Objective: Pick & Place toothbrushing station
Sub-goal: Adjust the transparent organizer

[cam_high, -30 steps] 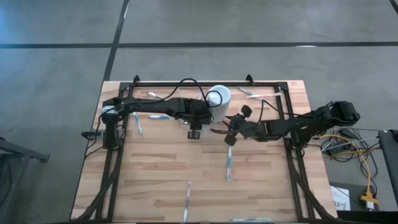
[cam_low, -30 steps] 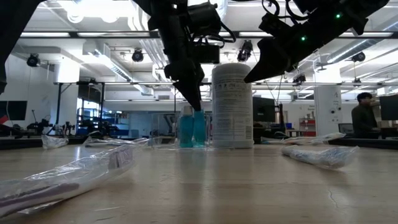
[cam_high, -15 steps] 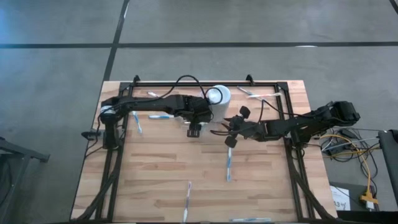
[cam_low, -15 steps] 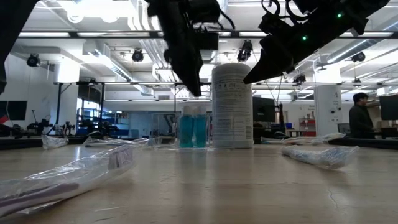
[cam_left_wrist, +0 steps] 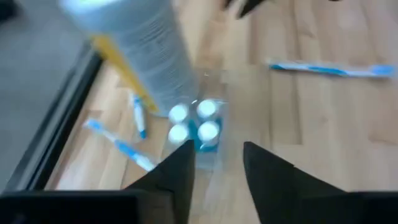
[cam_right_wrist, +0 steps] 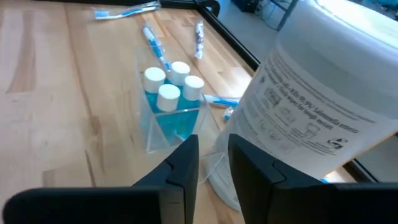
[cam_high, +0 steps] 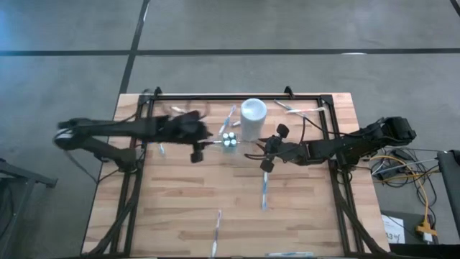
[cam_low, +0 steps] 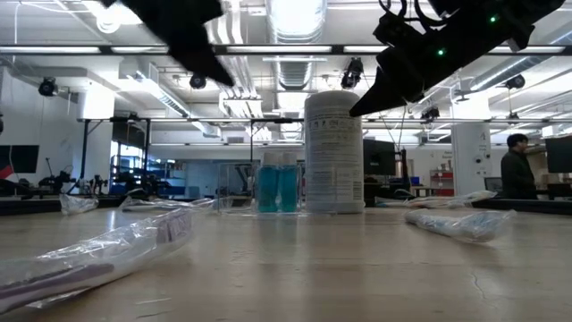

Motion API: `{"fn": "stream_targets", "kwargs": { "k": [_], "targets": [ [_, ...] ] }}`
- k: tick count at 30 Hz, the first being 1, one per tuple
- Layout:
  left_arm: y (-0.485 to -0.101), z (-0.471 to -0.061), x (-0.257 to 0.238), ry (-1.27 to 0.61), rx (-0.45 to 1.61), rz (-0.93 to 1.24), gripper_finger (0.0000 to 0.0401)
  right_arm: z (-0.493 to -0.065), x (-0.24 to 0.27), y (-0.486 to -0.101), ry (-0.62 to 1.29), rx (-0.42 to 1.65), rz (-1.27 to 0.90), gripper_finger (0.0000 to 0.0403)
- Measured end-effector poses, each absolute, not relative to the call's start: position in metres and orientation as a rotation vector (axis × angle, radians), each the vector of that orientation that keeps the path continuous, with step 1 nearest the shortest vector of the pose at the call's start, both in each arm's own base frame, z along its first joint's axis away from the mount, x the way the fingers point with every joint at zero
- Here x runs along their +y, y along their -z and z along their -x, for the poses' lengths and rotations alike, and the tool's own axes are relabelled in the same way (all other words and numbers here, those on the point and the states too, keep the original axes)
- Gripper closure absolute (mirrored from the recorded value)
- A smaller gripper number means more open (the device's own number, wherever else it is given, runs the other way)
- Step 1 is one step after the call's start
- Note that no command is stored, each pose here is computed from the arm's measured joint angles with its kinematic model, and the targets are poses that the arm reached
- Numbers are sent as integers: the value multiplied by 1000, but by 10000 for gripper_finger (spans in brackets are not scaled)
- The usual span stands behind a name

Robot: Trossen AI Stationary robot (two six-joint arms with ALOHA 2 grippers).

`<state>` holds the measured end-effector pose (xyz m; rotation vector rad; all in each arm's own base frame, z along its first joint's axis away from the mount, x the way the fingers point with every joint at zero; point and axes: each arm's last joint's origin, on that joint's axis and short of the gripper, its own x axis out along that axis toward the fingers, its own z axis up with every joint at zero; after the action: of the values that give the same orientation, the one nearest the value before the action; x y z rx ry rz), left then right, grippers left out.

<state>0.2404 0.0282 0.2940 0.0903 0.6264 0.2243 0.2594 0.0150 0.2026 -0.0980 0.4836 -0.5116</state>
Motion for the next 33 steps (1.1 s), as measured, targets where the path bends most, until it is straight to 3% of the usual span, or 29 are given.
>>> {"fn": "stream_targets", "kwargs": {
  "k": [8, 11, 16, 27, 33],
  "targets": [
    [-227, -169, 24, -386, 419, 38, 391, -261, 18, -200, 509, 470, 71, 366],
    [-216, -158, 27, -518, 403, 54, 393, -267, 19, -192, 505, 473, 80, 389],
    [-199, -152, 29, -626, 443, 85, 398, -285, 17, -182, 449, 429, 85, 394],
    [-169, -181, 30, -596, 539, 145, 399, -302, 18, -142, 409, 476, 49, 394],
    [-159, -202, 33, -595, 564, 127, 400, -304, 18, -141, 365, 487, 63, 394]
  ]
}}
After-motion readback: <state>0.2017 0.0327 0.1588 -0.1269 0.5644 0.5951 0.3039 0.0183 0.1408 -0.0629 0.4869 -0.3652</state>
